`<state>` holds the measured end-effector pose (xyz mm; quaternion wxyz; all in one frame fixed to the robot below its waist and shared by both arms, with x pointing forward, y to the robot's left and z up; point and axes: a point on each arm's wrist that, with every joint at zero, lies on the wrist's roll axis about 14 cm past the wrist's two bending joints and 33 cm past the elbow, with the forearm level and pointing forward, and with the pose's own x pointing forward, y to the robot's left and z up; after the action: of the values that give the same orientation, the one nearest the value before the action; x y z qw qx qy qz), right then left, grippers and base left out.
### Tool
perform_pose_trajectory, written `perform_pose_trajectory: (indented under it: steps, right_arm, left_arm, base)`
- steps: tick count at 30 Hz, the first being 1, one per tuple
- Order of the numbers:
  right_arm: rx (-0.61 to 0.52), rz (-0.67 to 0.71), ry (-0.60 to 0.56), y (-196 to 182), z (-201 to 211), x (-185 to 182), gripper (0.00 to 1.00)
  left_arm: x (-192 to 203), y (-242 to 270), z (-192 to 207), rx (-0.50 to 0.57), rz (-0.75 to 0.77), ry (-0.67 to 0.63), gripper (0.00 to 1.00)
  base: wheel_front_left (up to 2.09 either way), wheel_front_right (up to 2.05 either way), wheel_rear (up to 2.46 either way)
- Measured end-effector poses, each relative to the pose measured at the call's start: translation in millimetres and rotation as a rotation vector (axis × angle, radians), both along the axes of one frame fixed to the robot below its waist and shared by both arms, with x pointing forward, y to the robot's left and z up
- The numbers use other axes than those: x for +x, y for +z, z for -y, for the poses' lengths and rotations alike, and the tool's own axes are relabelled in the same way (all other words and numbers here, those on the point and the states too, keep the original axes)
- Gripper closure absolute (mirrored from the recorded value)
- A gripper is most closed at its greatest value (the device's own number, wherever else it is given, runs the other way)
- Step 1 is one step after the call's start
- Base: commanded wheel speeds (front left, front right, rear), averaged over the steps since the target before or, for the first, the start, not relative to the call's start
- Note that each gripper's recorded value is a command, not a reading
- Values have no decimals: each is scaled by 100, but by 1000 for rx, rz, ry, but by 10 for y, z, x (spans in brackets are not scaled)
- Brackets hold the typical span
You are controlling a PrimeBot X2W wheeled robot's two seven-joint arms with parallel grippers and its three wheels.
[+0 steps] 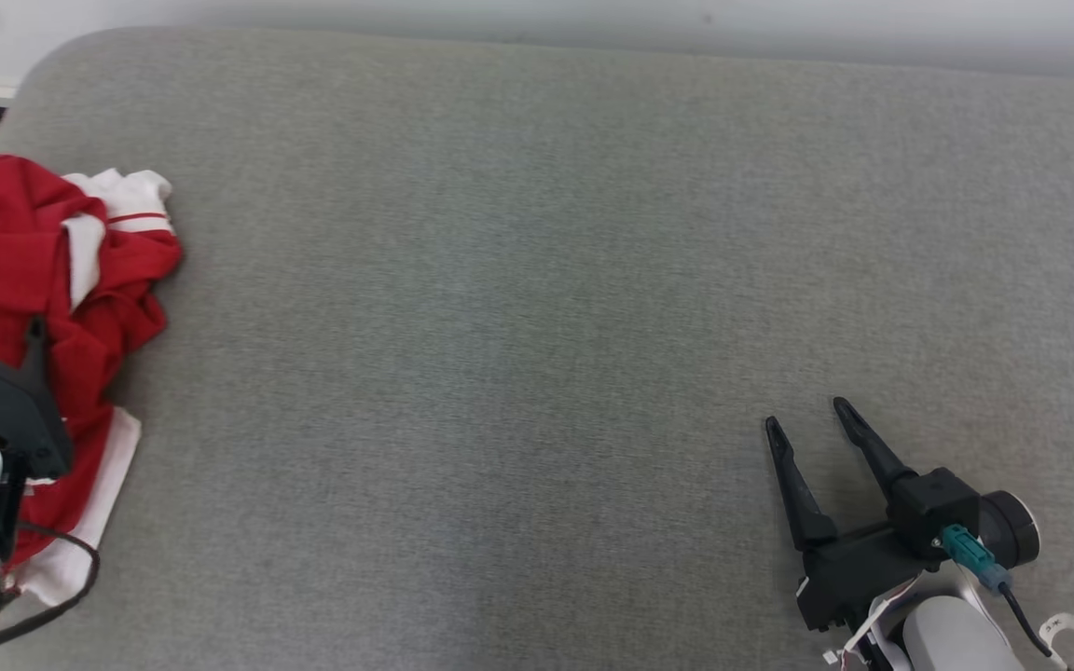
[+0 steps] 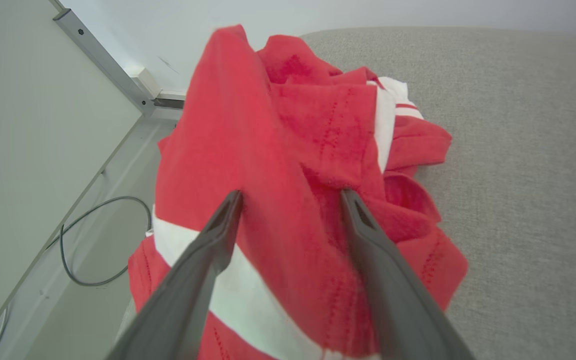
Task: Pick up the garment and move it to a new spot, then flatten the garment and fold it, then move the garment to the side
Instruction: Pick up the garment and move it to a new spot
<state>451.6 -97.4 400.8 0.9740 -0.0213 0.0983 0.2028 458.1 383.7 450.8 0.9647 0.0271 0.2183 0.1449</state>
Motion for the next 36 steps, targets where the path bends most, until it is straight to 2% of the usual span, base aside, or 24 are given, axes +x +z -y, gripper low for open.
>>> perform_pose_trajectory:
  steps: [8,9,10,11,12,18,24,30,36]
  right_arm:
    - [-9,-18,-41,-70,173,-8,0]
    - [-10,-22,-45,-80,190,-18,0]
    - [-10,-25,-51,-87,211,-24,0]
    - [-10,-28,-53,-95,222,-34,0]
    - [-9,-30,-58,-96,238,-40,0]
    - [5,-25,-77,-36,249,-82,0]
    - [30,6,-83,119,197,-122,0]
    - [56,25,-82,240,113,-181,0]
    - [80,35,-94,329,85,-276,0]
  left_arm:
    - [144,-192,24,-23,-38,41,0]
    - [152,-218,26,-26,-44,50,35]
    - [157,-246,36,-27,-52,50,93]
    - [155,-268,29,-27,-56,62,93]
    - [159,-279,31,-24,-57,66,100]
    - [164,-166,-20,8,-27,77,100]
    - [372,373,25,90,134,-6,100]
    - [614,984,321,162,300,-141,100]
    - [704,1313,705,183,386,-264,100]
  base:
    - [0,0,0]
    - [0,0,0]
    - [0,0,0]
    - [0,0,0]
    - [0,0,0]
    - [0,0,0]
    - [0,0,0]
    - [0,0,0]
    - [0,0,0]
